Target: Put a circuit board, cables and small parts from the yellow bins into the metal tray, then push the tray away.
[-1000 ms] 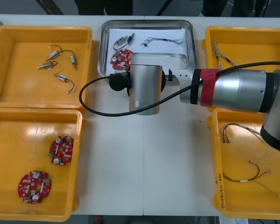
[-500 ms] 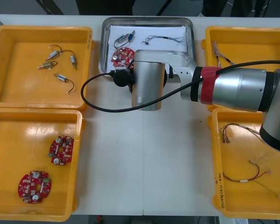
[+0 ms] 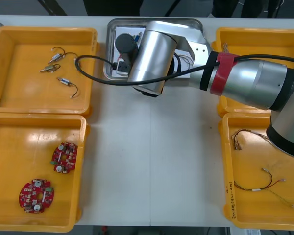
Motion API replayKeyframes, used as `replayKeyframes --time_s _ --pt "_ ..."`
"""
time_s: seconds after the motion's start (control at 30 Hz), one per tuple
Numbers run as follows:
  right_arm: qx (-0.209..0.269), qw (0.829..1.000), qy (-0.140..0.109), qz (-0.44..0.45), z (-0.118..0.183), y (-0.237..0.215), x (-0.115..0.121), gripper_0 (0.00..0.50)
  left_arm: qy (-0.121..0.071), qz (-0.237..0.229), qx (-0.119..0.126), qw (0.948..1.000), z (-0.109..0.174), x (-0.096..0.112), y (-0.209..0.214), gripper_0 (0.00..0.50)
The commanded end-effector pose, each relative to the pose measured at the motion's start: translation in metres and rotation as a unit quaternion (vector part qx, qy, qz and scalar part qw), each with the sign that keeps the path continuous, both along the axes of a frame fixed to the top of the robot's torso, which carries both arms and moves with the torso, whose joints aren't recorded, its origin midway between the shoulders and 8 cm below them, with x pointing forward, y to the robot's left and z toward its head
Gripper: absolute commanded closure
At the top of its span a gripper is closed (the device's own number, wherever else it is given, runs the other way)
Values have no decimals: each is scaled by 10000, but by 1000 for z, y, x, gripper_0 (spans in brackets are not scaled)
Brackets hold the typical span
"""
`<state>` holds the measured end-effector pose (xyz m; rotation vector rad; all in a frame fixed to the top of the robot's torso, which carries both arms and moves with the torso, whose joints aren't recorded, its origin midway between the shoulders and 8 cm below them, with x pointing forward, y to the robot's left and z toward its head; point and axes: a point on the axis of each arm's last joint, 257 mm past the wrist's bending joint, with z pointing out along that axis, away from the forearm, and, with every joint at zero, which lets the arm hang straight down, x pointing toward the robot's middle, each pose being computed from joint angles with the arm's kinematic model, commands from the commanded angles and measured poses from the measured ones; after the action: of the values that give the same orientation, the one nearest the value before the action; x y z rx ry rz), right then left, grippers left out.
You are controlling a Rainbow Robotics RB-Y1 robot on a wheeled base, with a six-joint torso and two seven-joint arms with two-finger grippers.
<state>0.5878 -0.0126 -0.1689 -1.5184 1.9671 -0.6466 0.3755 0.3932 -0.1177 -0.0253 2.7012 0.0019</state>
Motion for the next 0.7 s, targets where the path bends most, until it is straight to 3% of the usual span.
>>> replayKeyframes --time_s 0.03,0.2,0.4,0.53,0.7 --pt "452 9989 83 65 42 32 -22 0 -130 20 308 9994 15 -3 14 0" --pt "707 9962 399 -311 47 24 -50 0 -130 20 308 9994 15 -3 14 0" --pt "924 9914 469 -796 54 12 -82 0 -130 20 308 9994 15 -3 14 0" --pt "1118 9837 654 -1250 56 -6 -101 0 -130 20 308 9994 15 -3 14 0" --pt "1789 9646 840 -1744 61 -20 -115 0 -130 20 308 9994 15 -3 14 0"
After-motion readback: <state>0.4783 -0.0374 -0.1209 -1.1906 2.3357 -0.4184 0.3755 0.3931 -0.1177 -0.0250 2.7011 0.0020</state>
